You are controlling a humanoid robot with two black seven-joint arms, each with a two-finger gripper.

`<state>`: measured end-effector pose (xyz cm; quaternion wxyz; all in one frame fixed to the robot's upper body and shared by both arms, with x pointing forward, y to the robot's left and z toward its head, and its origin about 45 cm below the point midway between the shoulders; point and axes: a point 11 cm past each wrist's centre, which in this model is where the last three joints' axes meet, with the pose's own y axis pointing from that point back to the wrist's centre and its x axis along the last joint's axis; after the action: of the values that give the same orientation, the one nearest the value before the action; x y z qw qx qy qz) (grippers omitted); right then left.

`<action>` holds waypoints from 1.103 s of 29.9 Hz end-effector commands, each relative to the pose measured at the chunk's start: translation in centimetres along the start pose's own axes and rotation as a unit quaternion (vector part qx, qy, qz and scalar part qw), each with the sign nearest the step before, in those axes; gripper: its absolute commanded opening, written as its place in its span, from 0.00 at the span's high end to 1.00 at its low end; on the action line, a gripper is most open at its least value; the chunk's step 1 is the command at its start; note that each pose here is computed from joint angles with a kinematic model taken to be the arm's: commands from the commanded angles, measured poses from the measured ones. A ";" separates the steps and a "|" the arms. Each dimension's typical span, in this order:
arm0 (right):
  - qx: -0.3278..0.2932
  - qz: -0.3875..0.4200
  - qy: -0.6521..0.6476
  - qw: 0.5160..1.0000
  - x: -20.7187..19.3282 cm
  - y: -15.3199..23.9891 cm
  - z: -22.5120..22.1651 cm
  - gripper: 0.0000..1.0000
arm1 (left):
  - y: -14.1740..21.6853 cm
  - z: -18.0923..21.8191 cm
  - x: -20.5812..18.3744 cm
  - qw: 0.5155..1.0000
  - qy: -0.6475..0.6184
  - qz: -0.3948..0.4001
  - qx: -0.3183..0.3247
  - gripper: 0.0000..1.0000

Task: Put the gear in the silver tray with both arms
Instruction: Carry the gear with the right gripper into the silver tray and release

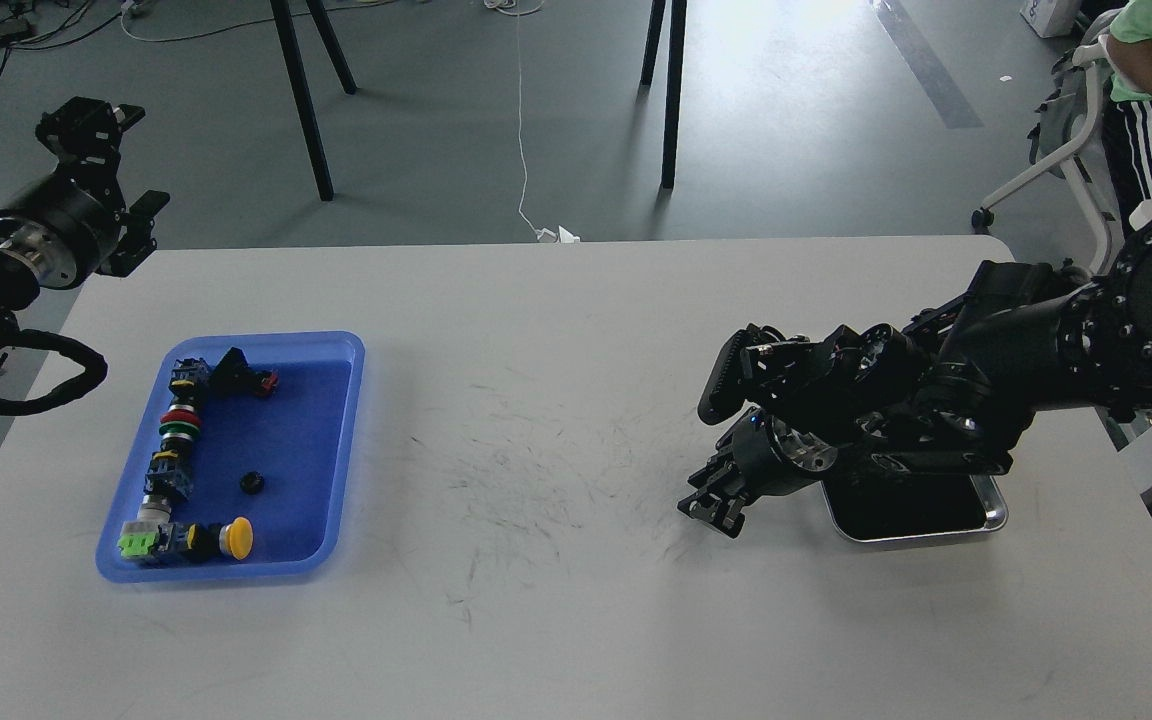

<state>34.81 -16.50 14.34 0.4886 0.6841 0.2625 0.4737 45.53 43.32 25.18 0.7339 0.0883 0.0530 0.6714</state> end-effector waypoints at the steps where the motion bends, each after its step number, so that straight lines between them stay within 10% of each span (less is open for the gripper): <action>1: 0.001 -0.001 0.000 1.000 0.0 0.0 -0.1 0.74 | 0.0 0.0 0.0 1.000 0.000 0.000 0.000 0.07; 19: -0.052 0.026 -0.012 0.998 0.7 6.4 4.7 0.95 | 0.0 0.0 0.1 1.000 0.000 0.001 0.000 0.07; 33: -0.160 0.030 -0.128 0.978 -9.7 12.8 11.8 0.94 | 0.0 0.0 0.1 1.000 -0.001 0.001 0.000 0.07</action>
<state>40.18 -31.77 21.67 0.5895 0.6636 0.1157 0.4459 45.51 43.49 25.20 0.7330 0.0895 0.0521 0.6723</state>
